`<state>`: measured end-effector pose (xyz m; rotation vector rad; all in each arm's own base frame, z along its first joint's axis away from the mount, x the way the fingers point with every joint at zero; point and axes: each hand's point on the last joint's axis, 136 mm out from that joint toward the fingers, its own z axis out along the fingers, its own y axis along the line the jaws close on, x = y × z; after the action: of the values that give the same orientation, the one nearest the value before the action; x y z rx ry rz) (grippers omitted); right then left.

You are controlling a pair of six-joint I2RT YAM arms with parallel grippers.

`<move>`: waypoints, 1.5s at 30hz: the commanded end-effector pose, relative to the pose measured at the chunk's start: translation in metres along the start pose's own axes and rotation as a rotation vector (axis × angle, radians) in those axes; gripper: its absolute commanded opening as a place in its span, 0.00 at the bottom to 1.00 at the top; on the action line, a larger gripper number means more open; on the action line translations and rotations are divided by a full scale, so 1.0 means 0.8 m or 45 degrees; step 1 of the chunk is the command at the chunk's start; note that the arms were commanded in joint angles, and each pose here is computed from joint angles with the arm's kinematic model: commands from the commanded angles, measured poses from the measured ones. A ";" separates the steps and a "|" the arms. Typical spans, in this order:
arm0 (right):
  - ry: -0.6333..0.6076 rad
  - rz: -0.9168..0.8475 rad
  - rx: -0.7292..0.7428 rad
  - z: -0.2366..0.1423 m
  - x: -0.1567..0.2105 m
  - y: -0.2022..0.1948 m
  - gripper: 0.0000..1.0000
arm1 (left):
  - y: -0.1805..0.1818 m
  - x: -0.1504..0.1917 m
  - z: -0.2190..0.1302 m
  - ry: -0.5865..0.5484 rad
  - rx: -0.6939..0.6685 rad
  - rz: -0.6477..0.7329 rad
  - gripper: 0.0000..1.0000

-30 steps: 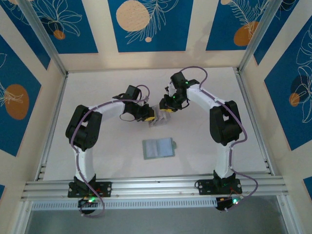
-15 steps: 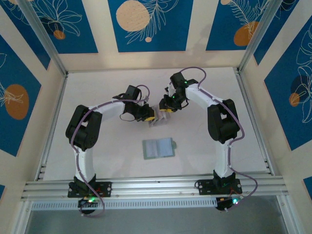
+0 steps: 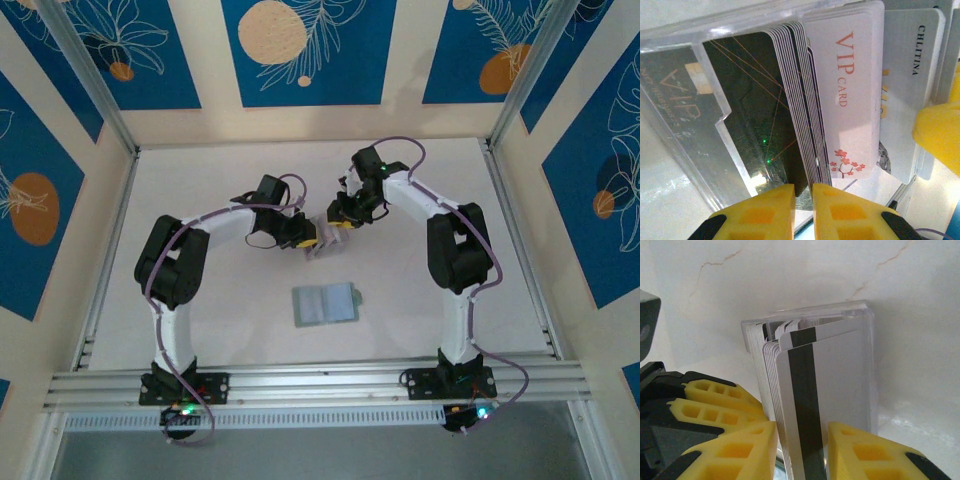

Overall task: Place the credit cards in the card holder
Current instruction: Pick up the credit card from the storage box.

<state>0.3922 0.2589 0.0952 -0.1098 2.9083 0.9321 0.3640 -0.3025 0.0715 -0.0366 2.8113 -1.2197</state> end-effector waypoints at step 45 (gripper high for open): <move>0.055 -0.077 -0.021 0.001 0.015 0.028 0.37 | 0.022 0.005 0.015 0.027 -0.023 -0.032 0.15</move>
<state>0.3813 0.2743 0.1107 -0.1884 2.8894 0.9779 0.3655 -0.3043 0.0715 -0.0278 2.7996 -1.2333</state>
